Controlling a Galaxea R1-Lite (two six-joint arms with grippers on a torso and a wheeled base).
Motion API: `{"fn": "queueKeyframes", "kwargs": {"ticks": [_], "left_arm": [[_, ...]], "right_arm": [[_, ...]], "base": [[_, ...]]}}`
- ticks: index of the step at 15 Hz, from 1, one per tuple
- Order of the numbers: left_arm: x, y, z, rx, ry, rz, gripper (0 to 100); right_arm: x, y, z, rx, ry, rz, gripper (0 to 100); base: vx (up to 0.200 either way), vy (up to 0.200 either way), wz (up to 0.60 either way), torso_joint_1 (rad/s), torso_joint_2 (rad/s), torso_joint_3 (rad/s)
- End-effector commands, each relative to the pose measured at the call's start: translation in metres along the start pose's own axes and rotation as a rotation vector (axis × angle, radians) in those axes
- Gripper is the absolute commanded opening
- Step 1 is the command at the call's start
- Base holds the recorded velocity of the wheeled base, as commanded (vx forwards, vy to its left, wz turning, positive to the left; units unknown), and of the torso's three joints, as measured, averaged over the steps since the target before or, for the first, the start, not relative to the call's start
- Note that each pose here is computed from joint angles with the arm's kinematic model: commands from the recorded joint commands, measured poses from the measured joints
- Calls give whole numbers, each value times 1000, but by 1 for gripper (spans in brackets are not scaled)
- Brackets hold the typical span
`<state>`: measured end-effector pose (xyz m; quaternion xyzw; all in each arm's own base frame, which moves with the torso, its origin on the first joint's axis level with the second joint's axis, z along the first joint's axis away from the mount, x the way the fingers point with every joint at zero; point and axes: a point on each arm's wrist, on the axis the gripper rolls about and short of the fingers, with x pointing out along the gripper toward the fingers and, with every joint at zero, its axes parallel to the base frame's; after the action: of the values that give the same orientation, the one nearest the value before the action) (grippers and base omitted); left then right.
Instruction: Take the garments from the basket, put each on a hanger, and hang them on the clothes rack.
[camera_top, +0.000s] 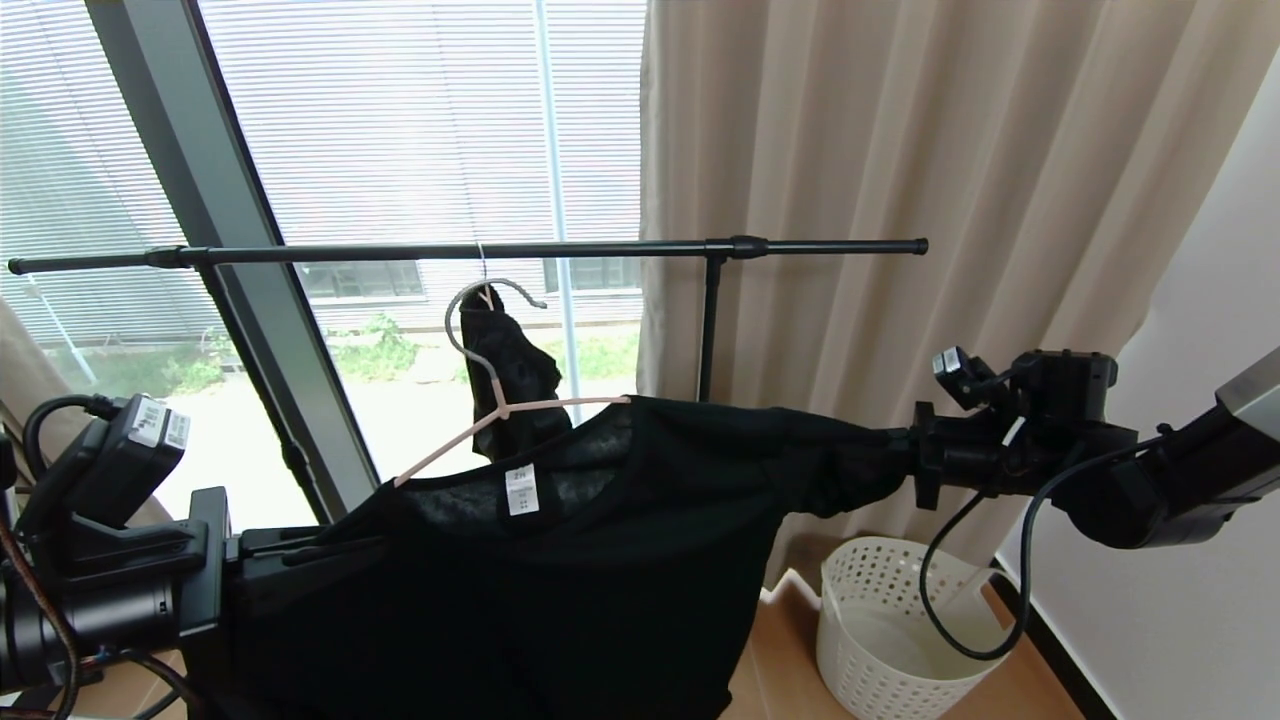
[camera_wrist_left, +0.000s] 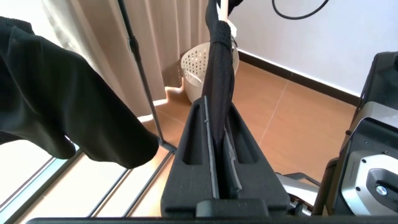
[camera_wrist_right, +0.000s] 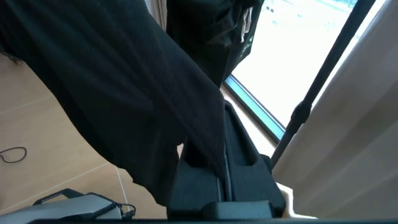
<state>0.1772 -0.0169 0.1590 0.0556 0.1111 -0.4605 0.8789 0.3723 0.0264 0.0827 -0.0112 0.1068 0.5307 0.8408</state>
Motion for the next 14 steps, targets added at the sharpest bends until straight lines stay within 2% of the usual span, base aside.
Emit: {"fn": "queueKeyframes", "kwargs": {"ticks": [1, 5, 9, 12, 14], "left_arm": [[0, 1, 1, -17, -2, 2, 0], [-1, 2, 4, -33, -9, 11, 0], [-5, 7, 5, -55, -12, 49, 0], [-7, 13, 9, -85, -15, 102, 0], [-4, 19, 13, -128, -7, 150, 0]], "right_arm": [[1, 2, 1, -2, 0, 4, 100], [1, 4, 2, -13, -1, 6, 100], [-1, 9, 3, -85, -3, 9, 100], [0, 25, 14, -111, -11, 32, 100], [1, 44, 29, -145, -20, 45, 100]], "base": [[0, 0, 0, 0, 0, 0], [0, 0, 0, 0, 0, 0], [0, 0, 0, 0, 0, 0], [0, 0, 0, 0, 0, 0], [0, 0, 0, 0, 0, 0]]}}
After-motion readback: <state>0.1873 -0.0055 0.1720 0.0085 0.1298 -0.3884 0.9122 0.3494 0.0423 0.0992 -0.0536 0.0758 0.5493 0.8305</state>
